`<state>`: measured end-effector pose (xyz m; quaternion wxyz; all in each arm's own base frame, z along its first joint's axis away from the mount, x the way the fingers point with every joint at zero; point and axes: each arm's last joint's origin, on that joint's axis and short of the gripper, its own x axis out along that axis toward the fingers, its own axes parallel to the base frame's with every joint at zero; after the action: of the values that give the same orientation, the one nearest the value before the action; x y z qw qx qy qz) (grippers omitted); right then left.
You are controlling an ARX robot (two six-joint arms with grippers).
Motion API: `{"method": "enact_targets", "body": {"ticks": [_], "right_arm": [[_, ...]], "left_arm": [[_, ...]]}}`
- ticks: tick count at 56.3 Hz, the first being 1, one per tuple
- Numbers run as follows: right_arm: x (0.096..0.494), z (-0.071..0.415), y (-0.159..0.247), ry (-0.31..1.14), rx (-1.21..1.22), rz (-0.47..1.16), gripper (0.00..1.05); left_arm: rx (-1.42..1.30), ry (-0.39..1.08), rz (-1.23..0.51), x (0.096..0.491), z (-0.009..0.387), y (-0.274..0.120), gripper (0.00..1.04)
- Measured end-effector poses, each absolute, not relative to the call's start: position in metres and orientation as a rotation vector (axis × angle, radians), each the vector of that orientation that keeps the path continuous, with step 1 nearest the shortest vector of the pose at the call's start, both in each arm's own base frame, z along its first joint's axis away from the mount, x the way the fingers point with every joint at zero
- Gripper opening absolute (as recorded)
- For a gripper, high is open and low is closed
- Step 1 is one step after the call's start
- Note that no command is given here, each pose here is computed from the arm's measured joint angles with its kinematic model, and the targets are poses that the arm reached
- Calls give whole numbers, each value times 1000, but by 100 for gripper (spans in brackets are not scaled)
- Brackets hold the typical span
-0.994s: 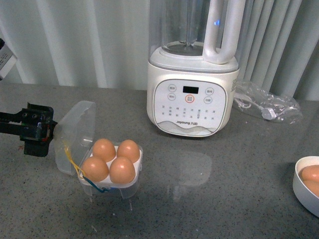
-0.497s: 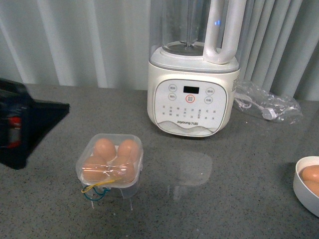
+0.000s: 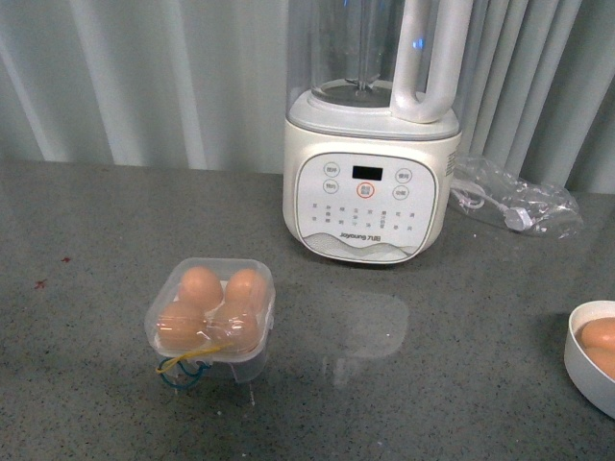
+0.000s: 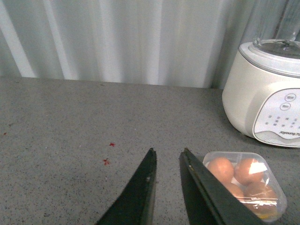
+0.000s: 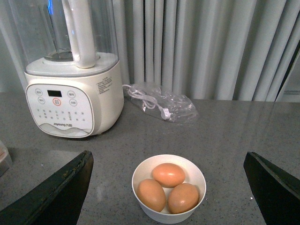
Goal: Put egg into box
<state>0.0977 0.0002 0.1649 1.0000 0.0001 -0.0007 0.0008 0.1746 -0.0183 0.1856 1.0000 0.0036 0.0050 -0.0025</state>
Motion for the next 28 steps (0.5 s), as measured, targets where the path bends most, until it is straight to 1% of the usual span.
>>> {"method": "enact_targets", "body": {"ticks": [5,11,14,17,28], "right_arm": [[98,165,0,-1,0,2,97],[98,165,0,-1,0,3,97],[98,165,0,-1,0,3,97],[98,165,0,-1,0,3,97],[98,165,0,-1,0,4,97]], "left_arm": [[-1,5,-8,167,183,-15,3],[-1,8,1,159,180,-11,4],[-1,10,-22,155,178,-6,4],[-2,7,-3,150,176,-1,4],[-2,-13,-3,139,171,0,4]]}}
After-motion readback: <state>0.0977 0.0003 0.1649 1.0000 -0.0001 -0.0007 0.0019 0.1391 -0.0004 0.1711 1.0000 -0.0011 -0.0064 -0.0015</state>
